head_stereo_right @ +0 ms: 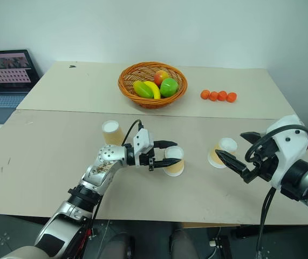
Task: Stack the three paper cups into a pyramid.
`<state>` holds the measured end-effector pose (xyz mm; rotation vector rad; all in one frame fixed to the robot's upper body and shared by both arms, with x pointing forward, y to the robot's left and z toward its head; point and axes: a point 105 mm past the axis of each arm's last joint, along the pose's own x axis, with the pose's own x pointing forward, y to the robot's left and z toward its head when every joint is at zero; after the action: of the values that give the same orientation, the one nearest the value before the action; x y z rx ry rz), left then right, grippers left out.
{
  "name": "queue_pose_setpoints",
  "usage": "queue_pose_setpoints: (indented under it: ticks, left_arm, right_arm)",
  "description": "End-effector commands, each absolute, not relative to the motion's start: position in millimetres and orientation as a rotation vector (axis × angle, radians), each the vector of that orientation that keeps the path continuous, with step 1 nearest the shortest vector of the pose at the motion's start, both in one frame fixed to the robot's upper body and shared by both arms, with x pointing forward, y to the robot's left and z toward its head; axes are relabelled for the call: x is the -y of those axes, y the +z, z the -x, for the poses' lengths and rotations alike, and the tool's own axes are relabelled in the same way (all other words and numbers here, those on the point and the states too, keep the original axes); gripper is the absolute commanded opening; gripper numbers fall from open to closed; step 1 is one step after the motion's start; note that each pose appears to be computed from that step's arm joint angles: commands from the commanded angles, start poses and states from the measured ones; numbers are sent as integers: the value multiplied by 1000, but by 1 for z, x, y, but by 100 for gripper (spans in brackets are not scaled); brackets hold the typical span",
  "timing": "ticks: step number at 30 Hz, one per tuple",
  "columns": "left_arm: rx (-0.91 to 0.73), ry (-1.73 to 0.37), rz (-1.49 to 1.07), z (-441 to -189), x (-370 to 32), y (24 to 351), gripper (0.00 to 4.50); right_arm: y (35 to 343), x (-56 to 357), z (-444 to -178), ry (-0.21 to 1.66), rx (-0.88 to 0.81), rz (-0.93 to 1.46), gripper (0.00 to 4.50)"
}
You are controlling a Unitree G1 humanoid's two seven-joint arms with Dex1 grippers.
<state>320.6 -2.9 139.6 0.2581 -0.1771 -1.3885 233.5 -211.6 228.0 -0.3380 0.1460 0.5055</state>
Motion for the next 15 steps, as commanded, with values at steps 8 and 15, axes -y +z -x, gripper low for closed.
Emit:
queue_pose_setpoints:
  ticks: [8,15]
  left_arm:
    - [316,-1408,-238,-311,20,189,446]
    - [493,-1309,-124,-321,15,291,446]
  right_arm:
    - [235,209,-239,512,-115,357,450]
    - [235,204,-247,549,-109,351,450]
